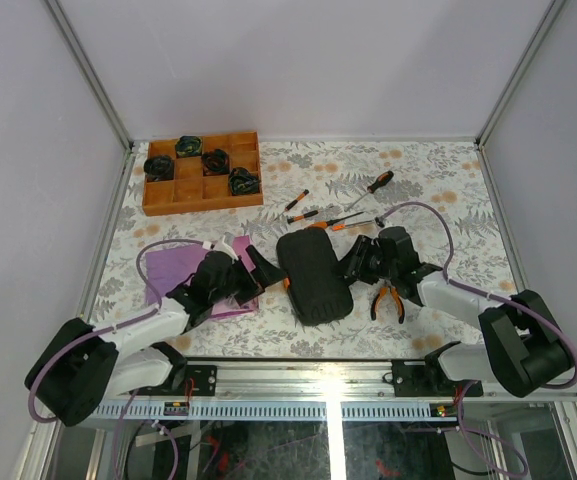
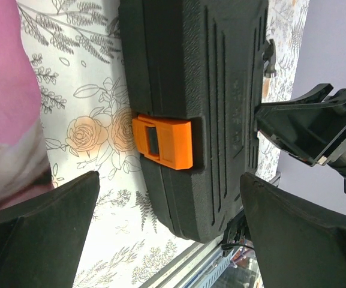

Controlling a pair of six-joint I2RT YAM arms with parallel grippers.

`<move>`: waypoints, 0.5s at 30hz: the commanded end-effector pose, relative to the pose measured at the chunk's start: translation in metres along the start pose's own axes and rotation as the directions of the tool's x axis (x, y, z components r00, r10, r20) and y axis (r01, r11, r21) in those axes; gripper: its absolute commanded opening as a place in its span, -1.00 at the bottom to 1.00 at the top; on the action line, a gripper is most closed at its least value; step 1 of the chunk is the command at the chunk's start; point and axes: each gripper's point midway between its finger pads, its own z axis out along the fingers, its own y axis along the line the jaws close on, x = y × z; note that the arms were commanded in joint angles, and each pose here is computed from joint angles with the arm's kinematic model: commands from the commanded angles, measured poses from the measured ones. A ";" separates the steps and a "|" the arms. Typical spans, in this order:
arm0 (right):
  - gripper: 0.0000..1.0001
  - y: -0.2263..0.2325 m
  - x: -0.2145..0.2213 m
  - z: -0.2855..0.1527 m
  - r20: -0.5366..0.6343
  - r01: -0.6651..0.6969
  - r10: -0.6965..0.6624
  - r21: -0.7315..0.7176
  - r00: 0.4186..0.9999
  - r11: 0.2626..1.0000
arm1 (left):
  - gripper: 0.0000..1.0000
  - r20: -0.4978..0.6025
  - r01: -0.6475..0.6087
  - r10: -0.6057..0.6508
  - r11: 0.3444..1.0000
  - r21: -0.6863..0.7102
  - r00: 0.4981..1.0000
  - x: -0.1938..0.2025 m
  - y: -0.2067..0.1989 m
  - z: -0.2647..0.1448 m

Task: Sort the tools into containers
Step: Move the storage box to the center of the board.

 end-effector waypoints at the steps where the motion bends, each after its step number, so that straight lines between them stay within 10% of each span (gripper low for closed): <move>1: -0.03 -0.061 0.030 -0.008 -0.076 -0.034 0.051 0.202 0.996 0.979 | 0.97 0.006 0.027 -0.027 0.994 0.102 1.000 0.002 -0.021 0.007; 15: -0.03 -0.064 0.034 -0.009 -0.080 -0.070 0.085 0.177 0.993 0.982 | 0.95 -0.035 0.123 -0.119 0.985 0.125 0.992 0.029 -0.020 0.035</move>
